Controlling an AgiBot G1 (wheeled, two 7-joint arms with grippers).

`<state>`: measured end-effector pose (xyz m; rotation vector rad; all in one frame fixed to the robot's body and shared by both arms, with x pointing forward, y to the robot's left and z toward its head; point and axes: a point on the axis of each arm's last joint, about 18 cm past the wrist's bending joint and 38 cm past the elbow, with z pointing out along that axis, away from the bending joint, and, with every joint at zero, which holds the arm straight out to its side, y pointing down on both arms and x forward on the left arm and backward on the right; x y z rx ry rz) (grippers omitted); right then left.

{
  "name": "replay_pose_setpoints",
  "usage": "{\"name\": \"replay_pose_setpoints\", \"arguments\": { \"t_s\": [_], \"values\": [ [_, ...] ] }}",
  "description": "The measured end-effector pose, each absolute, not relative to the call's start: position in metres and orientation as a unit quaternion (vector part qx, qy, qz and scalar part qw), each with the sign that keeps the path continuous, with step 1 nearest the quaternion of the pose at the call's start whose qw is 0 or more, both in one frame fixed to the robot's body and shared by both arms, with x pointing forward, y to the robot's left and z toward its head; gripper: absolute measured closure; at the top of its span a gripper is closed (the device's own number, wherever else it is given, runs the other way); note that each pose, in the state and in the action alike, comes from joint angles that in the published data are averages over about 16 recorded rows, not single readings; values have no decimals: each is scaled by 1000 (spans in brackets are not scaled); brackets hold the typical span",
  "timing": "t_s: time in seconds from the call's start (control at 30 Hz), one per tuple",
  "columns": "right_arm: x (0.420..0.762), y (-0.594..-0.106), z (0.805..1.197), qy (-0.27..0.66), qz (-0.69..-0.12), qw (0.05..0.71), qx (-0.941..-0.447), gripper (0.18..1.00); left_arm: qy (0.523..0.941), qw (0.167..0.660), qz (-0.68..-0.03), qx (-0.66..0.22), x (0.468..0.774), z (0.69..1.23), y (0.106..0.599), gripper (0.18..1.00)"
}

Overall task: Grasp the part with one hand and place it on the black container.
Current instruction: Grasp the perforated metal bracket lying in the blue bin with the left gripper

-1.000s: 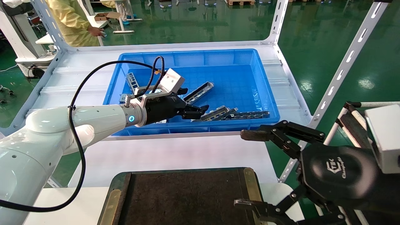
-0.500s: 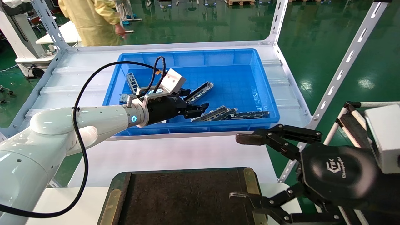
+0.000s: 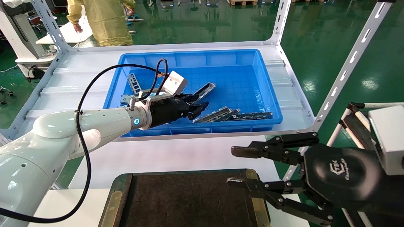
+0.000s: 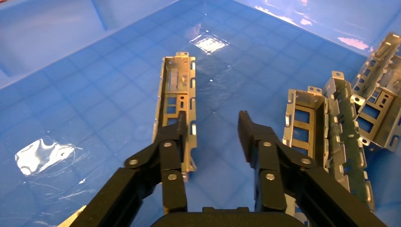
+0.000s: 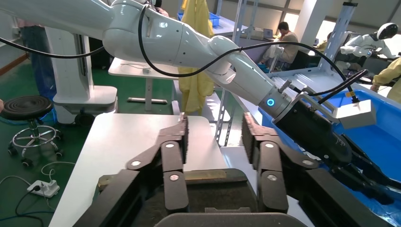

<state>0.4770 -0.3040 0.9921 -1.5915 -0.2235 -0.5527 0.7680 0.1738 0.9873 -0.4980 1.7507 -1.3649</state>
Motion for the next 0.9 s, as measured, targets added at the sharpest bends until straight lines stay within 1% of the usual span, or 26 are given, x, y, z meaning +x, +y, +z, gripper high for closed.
{"name": "replay_pose_setpoints", "arguments": {
  "t_s": [0.13,0.2,0.33,0.4,0.53,0.6,0.73,0.9],
  "values": [
    [477,-304,992,-99,-244,660,-703,710,697,421,-544,-200,769,987,174,704],
    [477,-304,992,-99,-244,660,-703,761,697,423,-543,-199,769,987,175,739],
    [477,-304,992,-99,-244,660,-703,828,695,430,-541,-197,770,988,176,829],
    [477,-304,992,-99,-244,660,-703,866,694,434,-540,-196,770,989,177,854],
    [477,-304,992,-99,-244,660,-703,913,689,445,-537,-196,772,993,181,915],
    [477,-304,992,-99,-244,660,-703,939,686,452,-536,-196,773,996,183,930],
    [477,-304,992,-99,-244,660,-703,963,676,466,-535,-197,774,1005,188,961],
    [477,-304,992,-99,-244,660,-703,981,665,480,-539,-192,774,1020,192,976]
  ]
}}
